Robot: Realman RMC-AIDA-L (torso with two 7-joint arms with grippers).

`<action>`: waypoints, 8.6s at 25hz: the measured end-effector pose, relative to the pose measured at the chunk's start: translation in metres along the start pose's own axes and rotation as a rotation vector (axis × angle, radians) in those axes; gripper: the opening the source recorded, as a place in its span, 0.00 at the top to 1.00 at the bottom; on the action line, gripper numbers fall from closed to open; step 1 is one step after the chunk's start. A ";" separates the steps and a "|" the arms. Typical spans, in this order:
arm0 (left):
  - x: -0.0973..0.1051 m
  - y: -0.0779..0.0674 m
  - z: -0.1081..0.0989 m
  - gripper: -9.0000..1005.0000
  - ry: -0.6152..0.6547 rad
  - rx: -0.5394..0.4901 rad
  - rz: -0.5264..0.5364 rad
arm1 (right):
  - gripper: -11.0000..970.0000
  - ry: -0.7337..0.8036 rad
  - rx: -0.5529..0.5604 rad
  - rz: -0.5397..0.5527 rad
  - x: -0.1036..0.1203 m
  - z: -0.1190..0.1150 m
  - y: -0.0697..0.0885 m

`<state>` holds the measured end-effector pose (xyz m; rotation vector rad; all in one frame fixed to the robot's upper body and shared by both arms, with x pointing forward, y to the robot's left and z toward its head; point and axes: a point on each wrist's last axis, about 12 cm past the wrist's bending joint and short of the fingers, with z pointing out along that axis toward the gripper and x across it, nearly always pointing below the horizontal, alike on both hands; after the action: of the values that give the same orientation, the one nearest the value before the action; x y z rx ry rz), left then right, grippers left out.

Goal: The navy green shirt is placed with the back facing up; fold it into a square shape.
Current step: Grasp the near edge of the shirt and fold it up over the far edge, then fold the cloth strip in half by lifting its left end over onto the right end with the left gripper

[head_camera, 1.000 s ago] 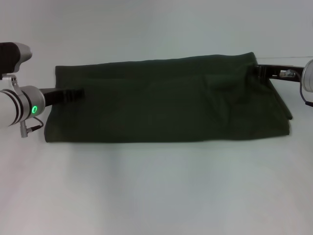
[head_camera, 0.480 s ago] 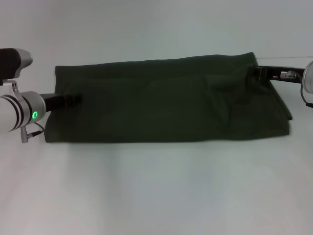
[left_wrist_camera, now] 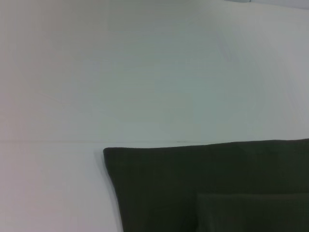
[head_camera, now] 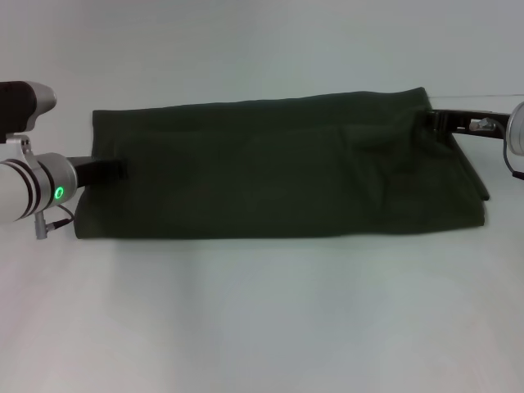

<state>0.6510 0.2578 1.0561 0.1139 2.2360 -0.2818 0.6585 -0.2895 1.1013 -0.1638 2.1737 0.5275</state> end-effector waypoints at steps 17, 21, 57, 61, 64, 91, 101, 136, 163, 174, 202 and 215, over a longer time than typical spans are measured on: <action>-0.005 0.013 -0.012 0.94 -0.105 -0.024 -0.089 | 0.93 -0.116 -0.012 -0.017 -0.023 -0.003 0.004; -0.006 0.015 -0.014 0.94 -0.121 -0.007 -0.102 | 0.93 -0.138 -0.023 -0.027 -0.031 -0.003 0.007; 0.001 0.014 -0.024 0.90 -0.173 0.112 -0.208 | 0.43 -0.178 0.197 -0.066 -0.031 0.005 -0.004; 0.001 0.012 -0.024 0.87 -0.173 0.131 -0.163 | 0.34 -0.209 0.099 -0.041 -0.019 -0.017 -0.017; 0.002 0.011 -0.025 0.85 -0.171 0.145 -0.139 | 0.27 -0.212 0.025 -0.031 -0.009 -0.032 -0.025; 0.009 0.078 -0.094 0.20 0.017 0.325 -0.560 | 0.19 -0.093 -0.237 -0.009 -0.010 -0.092 -0.046; 0.021 0.078 -0.094 0.20 0.116 0.302 -0.588 | 0.19 -0.072 -0.234 -0.022 -0.011 -0.092 -0.046; 0.020 0.063 -0.077 0.21 0.206 0.243 -0.435 | 0.19 0.108 -0.172 0.004 -0.011 -0.084 -0.047; 0.018 0.051 -0.068 0.22 0.263 0.263 -0.368 | 0.20 0.327 0.046 0.047 -0.001 -0.048 -0.042; 0.014 0.050 -0.068 0.22 0.260 0.262 -0.360 | 0.22 0.352 0.058 0.054 0.014 -0.038 -0.037; 0.016 0.048 -0.067 0.22 0.263 0.267 -0.362 | 0.27 0.370 0.048 0.040 0.018 -0.031 -0.030; 0.017 0.046 -0.065 0.30 0.261 0.270 -0.371 | 0.45 0.373 0.050 0.038 0.019 -0.031 -0.030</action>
<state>0.5989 0.3180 1.0749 -0.1307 2.4585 -0.8113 0.6326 -0.3285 1.0933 -0.2075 2.5545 0.4933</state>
